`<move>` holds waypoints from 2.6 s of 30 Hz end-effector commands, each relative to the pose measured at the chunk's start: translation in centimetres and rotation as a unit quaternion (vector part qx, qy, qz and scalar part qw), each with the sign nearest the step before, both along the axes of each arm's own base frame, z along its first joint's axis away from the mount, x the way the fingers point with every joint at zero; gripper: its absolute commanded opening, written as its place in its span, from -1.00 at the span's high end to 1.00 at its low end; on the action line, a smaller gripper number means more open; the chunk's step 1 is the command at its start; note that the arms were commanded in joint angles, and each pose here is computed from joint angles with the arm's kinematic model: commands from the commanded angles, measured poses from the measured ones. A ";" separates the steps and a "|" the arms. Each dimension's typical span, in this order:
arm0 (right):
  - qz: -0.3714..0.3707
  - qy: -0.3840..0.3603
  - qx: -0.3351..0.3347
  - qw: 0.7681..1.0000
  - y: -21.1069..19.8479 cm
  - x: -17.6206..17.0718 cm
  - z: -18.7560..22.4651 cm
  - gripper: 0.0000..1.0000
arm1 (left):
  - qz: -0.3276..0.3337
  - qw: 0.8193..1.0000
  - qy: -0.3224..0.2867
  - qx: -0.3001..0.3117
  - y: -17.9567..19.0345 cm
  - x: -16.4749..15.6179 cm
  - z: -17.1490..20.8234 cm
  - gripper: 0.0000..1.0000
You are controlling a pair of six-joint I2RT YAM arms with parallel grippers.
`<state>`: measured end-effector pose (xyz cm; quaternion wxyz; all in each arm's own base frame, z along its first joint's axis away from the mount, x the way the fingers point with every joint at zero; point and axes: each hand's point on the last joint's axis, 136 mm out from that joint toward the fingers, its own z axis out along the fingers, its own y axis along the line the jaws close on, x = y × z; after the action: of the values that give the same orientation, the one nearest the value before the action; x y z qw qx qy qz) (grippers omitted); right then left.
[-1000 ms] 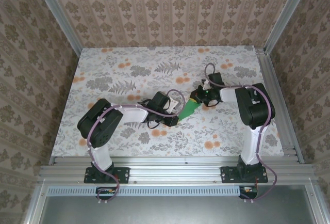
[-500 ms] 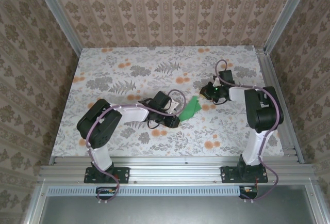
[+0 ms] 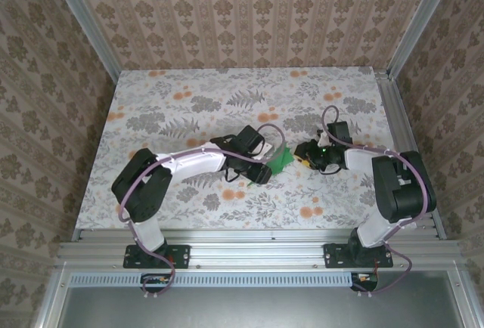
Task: Fold a paper plane with a square sheet of paper (pick it up from the middle)
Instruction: Fold the wing for the fifth time at the center of the table, then move a paper plane to the center of the table.
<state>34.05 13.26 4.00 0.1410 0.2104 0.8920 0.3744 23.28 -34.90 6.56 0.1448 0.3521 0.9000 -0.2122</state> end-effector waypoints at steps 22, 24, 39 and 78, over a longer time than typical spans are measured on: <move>0.003 -0.015 0.024 1.000 0.3 -1.7 1.1 0.11 | -0.017 0.995 -0.031 0.093 -0.4 2.3 -2.4 0.34; 0.004 -0.016 0.028 0.999 0.4 -1.7 1.2 0.11 | -0.013 0.996 -0.025 0.085 -0.3 2.3 -2.3 0.44; 0.014 -0.023 0.107 0.994 4.9 -2.5 3.2 0.08 | 0.014 0.999 0.031 0.003 0.0 2.2 -0.6 0.88; 0.036 0.021 0.084 0.996 9.9 -4.2 0.4 -0.16 | 0.048 0.993 0.090 -0.060 1.0 2.3 -1.5 0.88</move>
<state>30.14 23.70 4.67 0.0852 0.2018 0.8534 0.4729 25.82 -33.95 5.01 0.0993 0.2834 0.9115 -0.2812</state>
